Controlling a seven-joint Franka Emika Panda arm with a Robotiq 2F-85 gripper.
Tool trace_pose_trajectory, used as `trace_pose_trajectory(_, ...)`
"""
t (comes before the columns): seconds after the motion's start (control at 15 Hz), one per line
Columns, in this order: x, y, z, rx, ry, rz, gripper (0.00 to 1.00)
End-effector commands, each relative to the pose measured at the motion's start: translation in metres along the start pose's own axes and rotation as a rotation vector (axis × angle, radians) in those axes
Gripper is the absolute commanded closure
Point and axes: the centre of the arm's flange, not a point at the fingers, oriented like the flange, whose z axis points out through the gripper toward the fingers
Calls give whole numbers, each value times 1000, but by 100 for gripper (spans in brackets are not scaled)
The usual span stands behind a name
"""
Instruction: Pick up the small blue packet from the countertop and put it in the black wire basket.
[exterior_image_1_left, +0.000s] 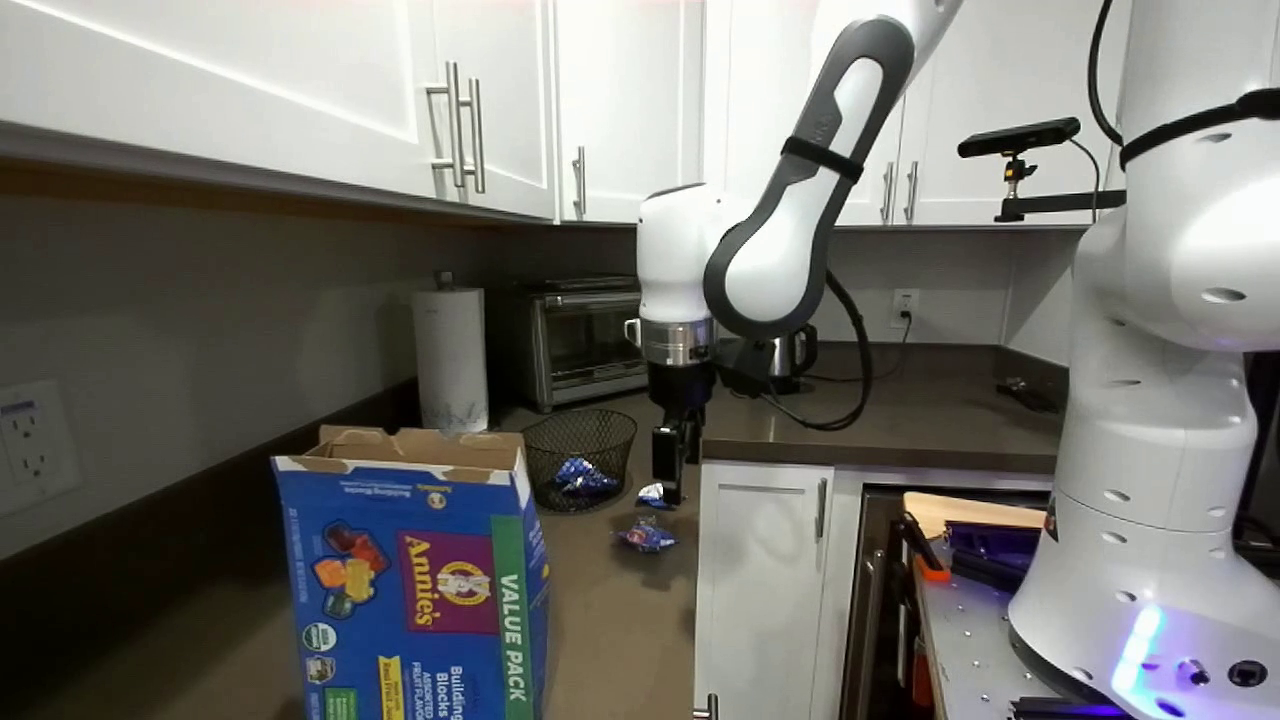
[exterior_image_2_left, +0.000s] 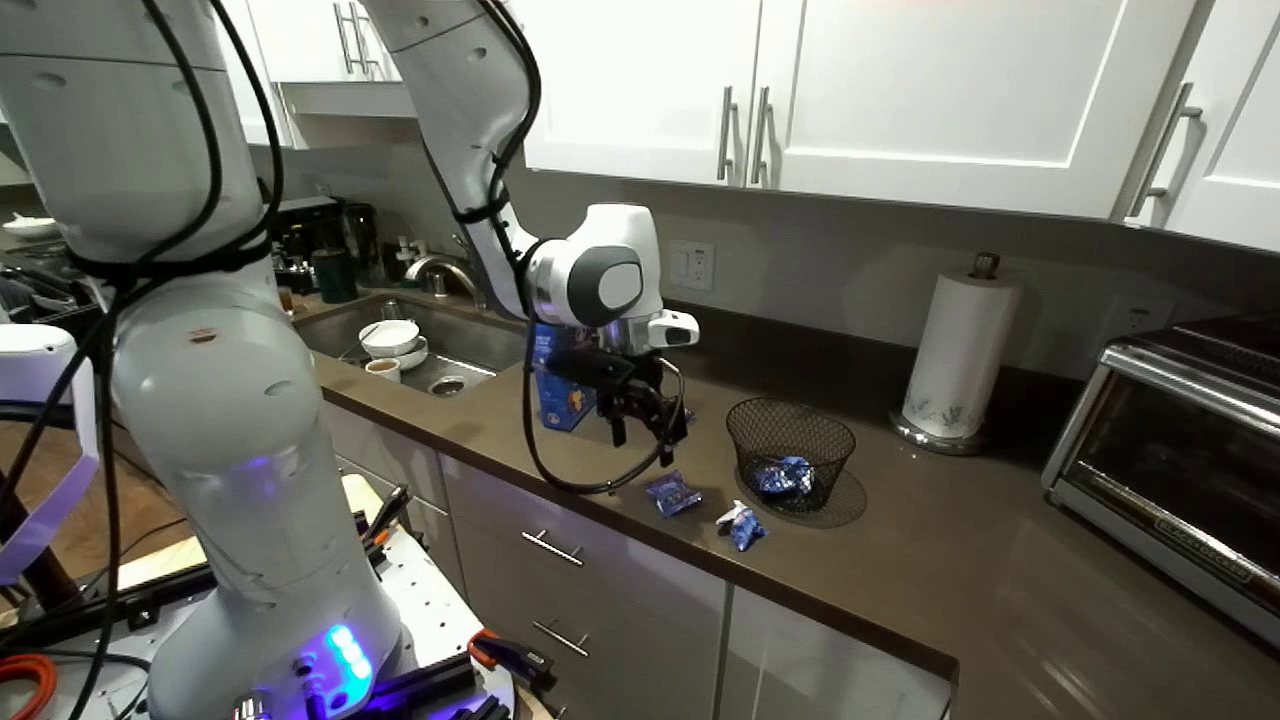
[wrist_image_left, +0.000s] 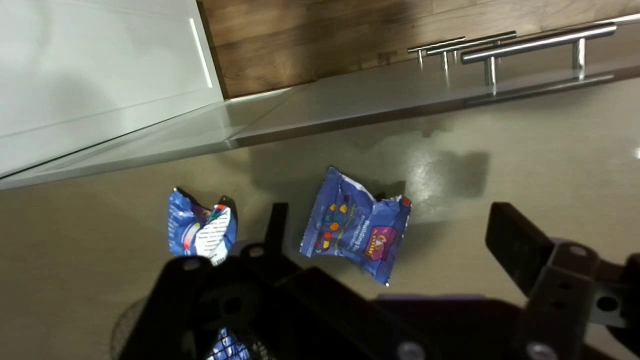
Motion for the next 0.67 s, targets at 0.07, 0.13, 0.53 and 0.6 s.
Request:
trace_pose_trajectory(0.07, 25, 13, 41, 69, -14, -7, 0)
trace_pose_trajectory(0.13, 29, 13, 47, 84, -17, -9, 0)
trace_pose_trajectory(0.53, 55, 10, 78, 151, -22, -49, 0)
trace_pose_trajectory(0.6, 58, 11, 82, 148, -26, -56, 0)
